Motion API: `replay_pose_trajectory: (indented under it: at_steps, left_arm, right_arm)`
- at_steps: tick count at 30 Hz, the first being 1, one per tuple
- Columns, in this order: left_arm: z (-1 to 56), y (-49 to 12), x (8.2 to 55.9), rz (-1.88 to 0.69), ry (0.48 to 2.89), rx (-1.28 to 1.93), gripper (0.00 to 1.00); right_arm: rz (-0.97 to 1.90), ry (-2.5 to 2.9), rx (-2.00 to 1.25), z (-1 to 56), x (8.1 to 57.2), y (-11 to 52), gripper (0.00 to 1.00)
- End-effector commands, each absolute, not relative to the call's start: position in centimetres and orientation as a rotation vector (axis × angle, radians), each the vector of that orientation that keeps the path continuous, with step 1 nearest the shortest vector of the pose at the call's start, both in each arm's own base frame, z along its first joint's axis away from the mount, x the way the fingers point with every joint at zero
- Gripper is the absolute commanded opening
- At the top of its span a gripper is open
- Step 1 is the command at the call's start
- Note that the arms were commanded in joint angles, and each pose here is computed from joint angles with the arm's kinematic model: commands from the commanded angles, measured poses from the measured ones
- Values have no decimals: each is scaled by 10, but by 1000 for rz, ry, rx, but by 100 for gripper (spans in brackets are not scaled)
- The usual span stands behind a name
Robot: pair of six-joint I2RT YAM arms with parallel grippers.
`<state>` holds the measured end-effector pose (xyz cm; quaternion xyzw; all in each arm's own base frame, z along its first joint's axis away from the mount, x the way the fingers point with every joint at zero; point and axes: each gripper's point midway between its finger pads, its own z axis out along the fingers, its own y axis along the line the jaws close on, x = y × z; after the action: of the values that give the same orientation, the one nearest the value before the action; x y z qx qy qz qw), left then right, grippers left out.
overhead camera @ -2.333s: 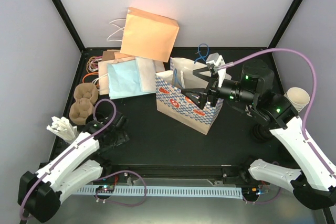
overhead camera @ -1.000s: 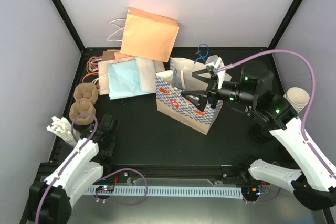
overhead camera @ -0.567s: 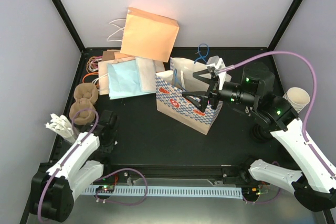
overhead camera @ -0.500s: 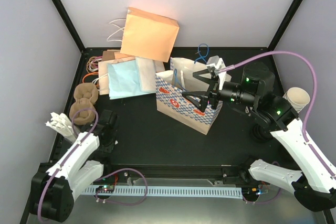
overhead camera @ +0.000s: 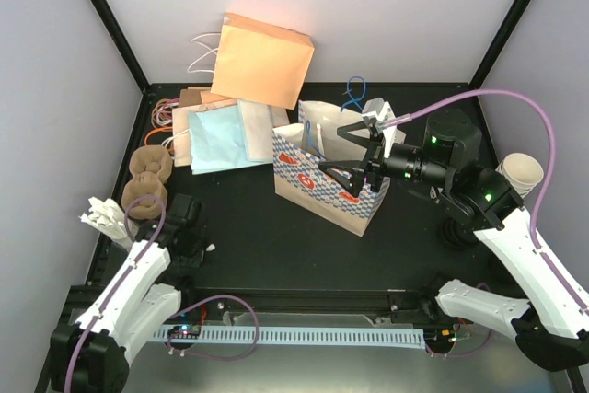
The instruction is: Pack the takeout coffee
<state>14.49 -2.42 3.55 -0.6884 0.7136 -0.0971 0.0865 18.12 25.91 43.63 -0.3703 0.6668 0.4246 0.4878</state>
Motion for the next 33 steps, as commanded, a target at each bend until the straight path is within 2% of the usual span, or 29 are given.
replay_pose_trajectory:
  at_steps: [1,9,20,24,31,33]
  left_arm:
    - [37,-35,137,-347,2146,-2114,2]
    - [48,-70,147,-575,2230,-2082,2]
    - [107,-127,160,-903,2318,-1970,1]
    - [130,-138,157,-941,2348,-1915,2]
    - [158,-114,164,-910,2190,-1874,2]
    - [167,-114,169,-969,2142,-1846,1]
  right_arm:
    - [1057,1590,-911,441,179,263,100]
    - [1068,1586,-916,441,179,265,100]
    - [1062,1589,-916,440,181,266,100]
    - [1060,1588,-914,441,181,265,100]
    - [1062,1588,-917,440,180,265,100]
    - [1060,1588,-915,440,180,265,100]
